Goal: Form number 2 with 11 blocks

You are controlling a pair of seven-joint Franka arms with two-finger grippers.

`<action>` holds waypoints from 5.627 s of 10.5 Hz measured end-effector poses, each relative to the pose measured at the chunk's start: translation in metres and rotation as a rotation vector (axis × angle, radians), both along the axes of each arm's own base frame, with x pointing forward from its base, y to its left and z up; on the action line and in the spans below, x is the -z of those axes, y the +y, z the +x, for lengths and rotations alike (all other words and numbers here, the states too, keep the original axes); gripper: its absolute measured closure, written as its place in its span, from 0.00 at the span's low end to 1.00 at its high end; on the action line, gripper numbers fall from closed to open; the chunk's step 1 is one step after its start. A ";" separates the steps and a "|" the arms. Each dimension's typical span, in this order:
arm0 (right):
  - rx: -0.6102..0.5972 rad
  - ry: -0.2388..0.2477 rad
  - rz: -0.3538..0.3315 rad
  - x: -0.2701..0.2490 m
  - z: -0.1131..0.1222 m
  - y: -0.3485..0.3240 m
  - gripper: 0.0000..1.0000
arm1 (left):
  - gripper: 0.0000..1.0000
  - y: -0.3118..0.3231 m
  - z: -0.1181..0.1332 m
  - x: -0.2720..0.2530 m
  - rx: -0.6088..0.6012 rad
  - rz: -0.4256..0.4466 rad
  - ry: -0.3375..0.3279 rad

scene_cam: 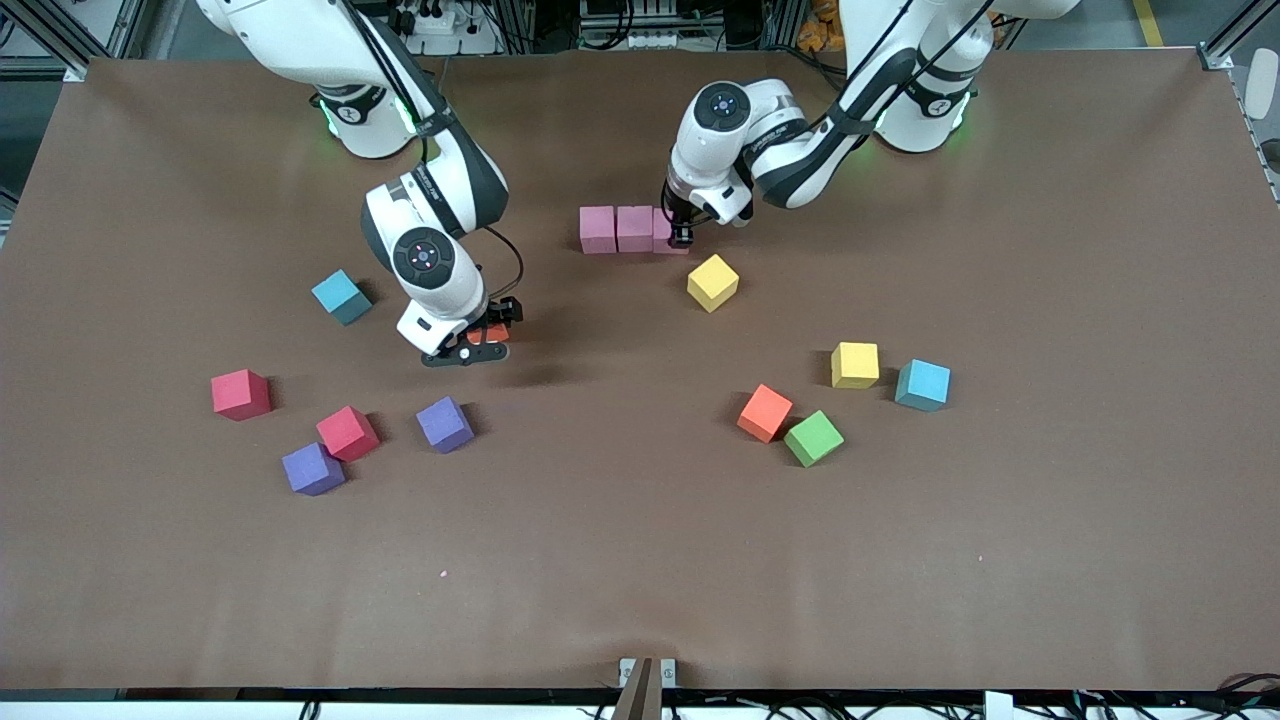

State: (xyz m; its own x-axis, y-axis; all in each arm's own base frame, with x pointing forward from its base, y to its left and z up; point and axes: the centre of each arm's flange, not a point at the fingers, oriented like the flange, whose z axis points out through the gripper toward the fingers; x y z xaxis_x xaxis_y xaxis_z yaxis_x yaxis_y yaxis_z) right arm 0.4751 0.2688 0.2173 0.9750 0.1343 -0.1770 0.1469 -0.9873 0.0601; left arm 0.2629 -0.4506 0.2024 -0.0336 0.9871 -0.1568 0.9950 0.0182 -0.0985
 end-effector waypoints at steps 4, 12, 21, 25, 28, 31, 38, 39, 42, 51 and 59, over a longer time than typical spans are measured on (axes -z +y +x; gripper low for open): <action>-0.190 -0.007 0.038 0.017 -0.020 0.007 0.00 | 0.45 0.000 -0.004 0.000 0.006 0.001 -0.001; -0.304 0.007 0.062 0.026 -0.017 -0.009 0.40 | 0.45 -0.001 -0.003 0.000 0.001 0.000 -0.002; -0.342 -0.041 0.085 0.000 -0.008 0.031 0.41 | 0.21 -0.003 0.004 0.002 -0.011 -0.001 0.000; -0.375 -0.052 0.097 -0.030 0.003 0.062 0.41 | 0.00 -0.003 0.007 0.000 -0.012 0.011 -0.002; -0.315 -0.035 0.103 -0.032 0.024 0.082 0.41 | 0.00 -0.006 0.016 -0.029 -0.006 0.016 -0.058; -0.280 -0.031 0.130 -0.020 0.039 0.096 0.41 | 0.00 0.006 0.039 -0.061 -0.010 0.025 -0.128; -0.211 0.015 0.182 -0.009 0.008 0.151 0.41 | 0.00 0.024 0.082 -0.044 0.436 0.075 -0.109; -0.210 0.016 0.179 -0.009 0.000 0.160 0.41 | 0.00 0.020 0.089 -0.039 0.509 0.085 -0.079; -0.200 0.042 0.159 -0.005 -0.004 0.159 0.41 | 0.00 0.023 0.106 -0.031 0.632 0.076 -0.049; -0.130 0.065 0.129 -0.003 -0.005 0.154 0.41 | 0.00 0.032 0.106 -0.003 0.741 0.065 0.008; -0.074 0.056 0.116 -0.005 -0.028 0.181 0.41 | 0.39 0.041 0.122 0.000 0.740 0.054 0.010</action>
